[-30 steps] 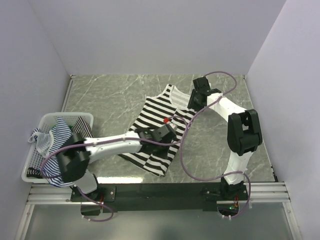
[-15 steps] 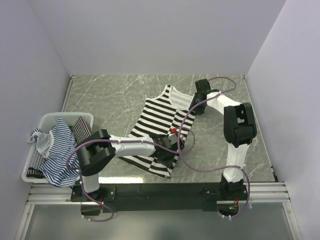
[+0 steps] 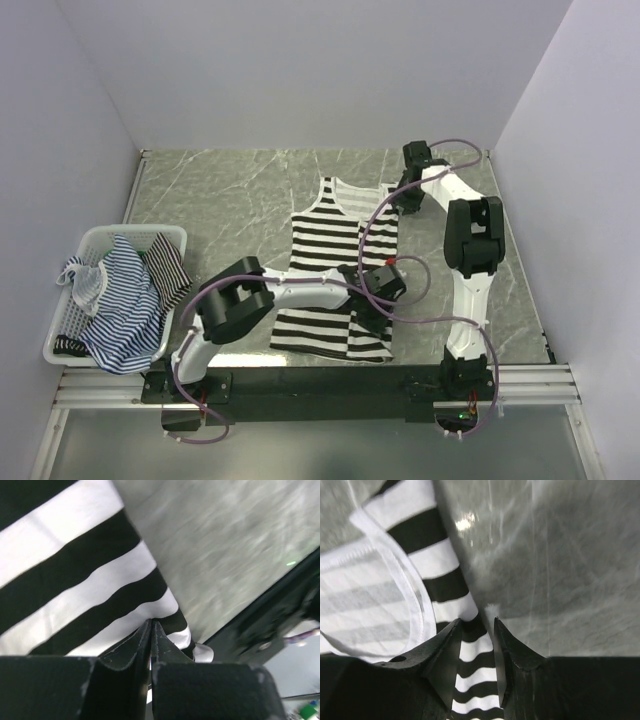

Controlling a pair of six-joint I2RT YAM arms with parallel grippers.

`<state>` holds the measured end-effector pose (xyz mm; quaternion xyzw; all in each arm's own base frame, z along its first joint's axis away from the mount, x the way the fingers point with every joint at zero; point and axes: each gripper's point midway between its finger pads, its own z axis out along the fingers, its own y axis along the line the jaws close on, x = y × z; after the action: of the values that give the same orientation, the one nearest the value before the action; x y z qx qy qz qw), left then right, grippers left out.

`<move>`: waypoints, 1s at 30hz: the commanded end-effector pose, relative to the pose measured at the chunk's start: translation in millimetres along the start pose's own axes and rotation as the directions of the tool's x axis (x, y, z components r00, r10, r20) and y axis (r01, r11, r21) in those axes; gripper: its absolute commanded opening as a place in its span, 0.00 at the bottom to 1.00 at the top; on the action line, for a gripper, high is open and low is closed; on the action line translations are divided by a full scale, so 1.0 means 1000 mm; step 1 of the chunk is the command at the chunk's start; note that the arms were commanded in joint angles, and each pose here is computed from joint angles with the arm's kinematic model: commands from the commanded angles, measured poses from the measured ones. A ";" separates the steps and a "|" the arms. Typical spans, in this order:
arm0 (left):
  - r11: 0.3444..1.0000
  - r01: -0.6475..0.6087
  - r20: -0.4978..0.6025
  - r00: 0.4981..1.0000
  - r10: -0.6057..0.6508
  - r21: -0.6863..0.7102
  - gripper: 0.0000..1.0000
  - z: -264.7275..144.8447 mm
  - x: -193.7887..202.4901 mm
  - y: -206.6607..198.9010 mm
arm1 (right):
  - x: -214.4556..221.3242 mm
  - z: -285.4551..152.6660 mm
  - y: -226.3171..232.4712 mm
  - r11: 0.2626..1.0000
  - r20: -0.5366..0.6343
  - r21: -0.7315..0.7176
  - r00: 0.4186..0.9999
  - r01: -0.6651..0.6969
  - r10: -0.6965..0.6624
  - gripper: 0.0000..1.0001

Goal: Fold and stack the tank tops
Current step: Fold the tank top

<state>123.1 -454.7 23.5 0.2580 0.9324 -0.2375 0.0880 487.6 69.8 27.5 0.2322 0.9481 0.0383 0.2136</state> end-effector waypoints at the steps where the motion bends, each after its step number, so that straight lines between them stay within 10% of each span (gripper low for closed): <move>1: 0.995 -0.029 0.006 1.000 0.029 0.091 0.10 0.007 -0.015 -0.031 | -0.030 -0.009 -0.006 1.000 0.039 0.010 0.999 -0.005 0.004 0.40; 17: 0.966 -0.004 0.364 0.927 -0.093 0.258 0.46 -0.140 -0.113 -0.023 | -0.097 -0.143 0.028 0.951 0.268 -0.306 0.955 -0.041 0.127 0.48; 30: 0.888 0.459 0.524 0.761 -0.382 -0.019 0.46 -0.200 -0.197 0.204 | 0.053 -0.224 0.062 0.946 0.331 -0.307 0.943 0.102 0.005 0.45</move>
<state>366.4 -313.3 183.8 -0.0247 0.9119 -0.2886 0.2906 404.3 137.5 217.5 0.1739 0.8914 0.1578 0.3877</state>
